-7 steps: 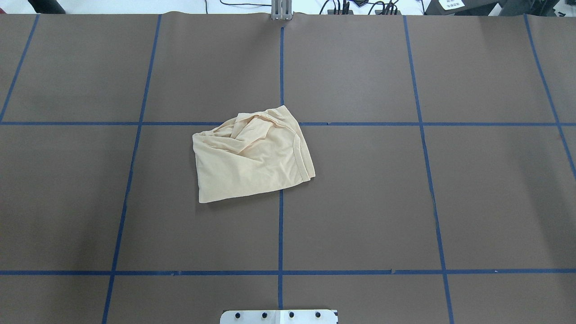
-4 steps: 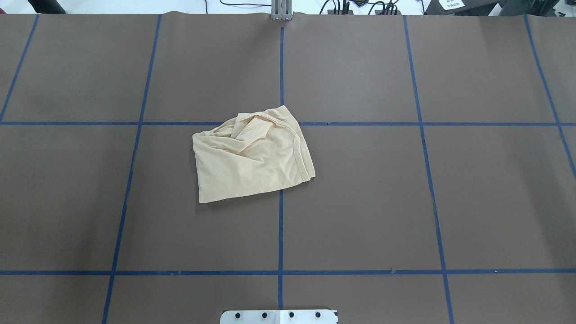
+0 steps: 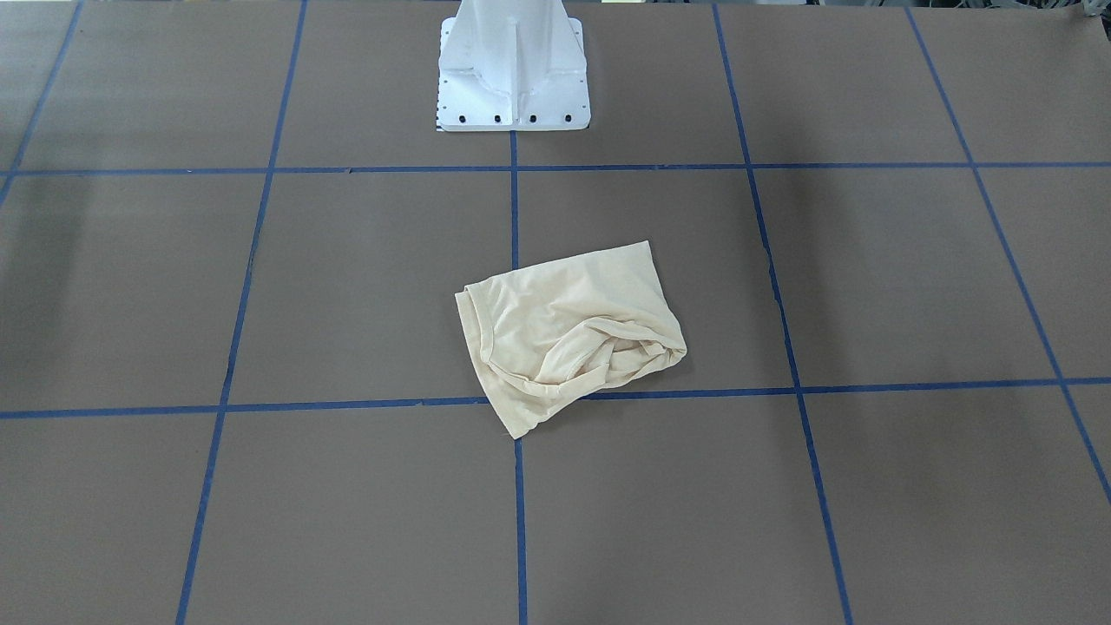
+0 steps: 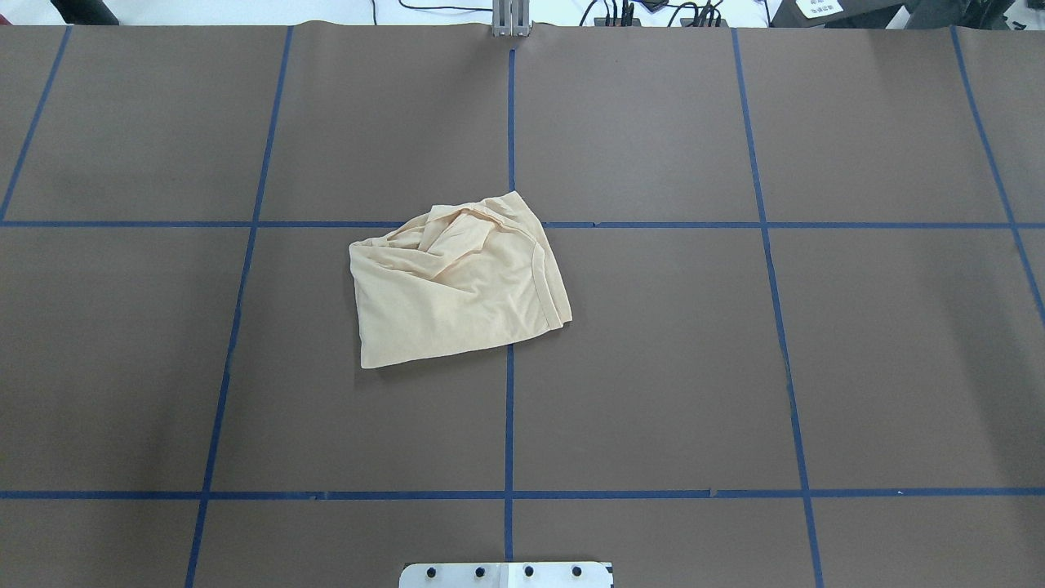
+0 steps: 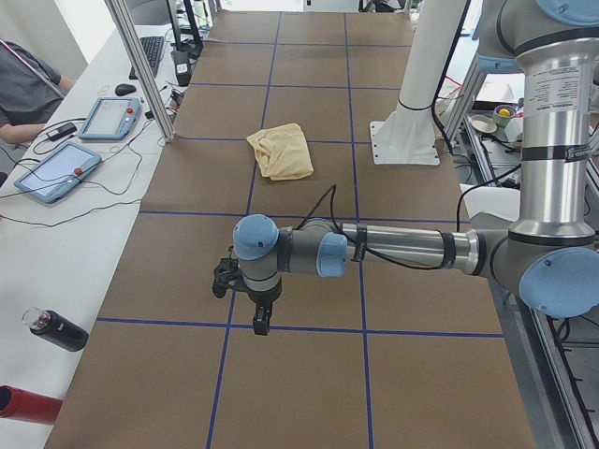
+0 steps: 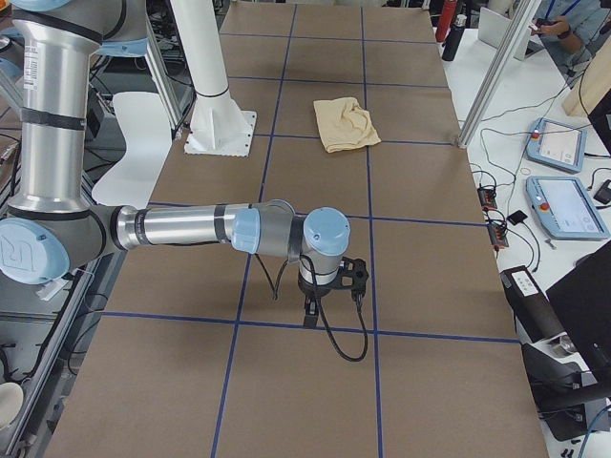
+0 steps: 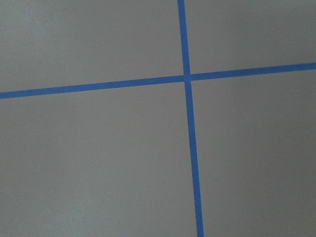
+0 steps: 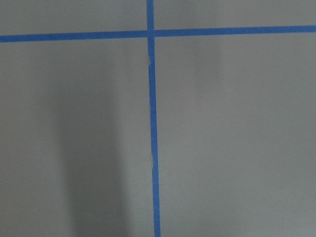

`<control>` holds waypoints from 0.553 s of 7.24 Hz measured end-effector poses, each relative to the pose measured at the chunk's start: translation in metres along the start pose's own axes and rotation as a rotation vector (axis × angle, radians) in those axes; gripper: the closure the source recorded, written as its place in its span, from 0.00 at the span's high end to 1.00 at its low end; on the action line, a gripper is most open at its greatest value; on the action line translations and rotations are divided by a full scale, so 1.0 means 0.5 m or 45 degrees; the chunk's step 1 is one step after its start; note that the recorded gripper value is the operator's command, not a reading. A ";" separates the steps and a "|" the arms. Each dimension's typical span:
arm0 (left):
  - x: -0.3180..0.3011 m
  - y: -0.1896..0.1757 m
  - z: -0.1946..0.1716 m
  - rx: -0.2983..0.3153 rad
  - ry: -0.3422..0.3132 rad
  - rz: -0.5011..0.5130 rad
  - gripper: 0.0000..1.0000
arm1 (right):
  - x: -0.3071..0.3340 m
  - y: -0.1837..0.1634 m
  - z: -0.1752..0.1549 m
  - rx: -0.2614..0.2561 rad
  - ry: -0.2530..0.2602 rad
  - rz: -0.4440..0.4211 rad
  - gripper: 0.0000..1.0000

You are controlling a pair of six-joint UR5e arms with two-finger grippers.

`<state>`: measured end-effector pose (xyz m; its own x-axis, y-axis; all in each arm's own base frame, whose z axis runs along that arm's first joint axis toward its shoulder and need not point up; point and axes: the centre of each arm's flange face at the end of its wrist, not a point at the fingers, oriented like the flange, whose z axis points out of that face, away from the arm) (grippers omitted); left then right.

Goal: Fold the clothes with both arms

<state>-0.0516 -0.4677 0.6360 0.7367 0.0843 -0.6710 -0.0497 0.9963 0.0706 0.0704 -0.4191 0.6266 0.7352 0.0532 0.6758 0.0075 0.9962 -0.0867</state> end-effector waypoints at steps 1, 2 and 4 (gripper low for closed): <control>0.001 -0.001 -0.001 0.001 0.000 0.001 1.00 | 0.003 -0.002 0.003 -0.002 0.002 0.014 1.00; 0.001 -0.002 -0.001 0.002 0.000 0.002 1.00 | 0.007 -0.005 0.007 -0.006 0.004 0.021 1.00; 0.003 -0.003 -0.002 0.004 0.002 0.004 1.00 | 0.023 -0.017 0.025 -0.027 0.004 0.036 1.00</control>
<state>-0.0513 -0.4693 0.6341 0.7356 0.0873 -0.6717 -0.0496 0.9959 0.0751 0.0704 -0.4262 0.6445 0.7376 0.0812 0.6703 0.0010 0.9926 -0.1213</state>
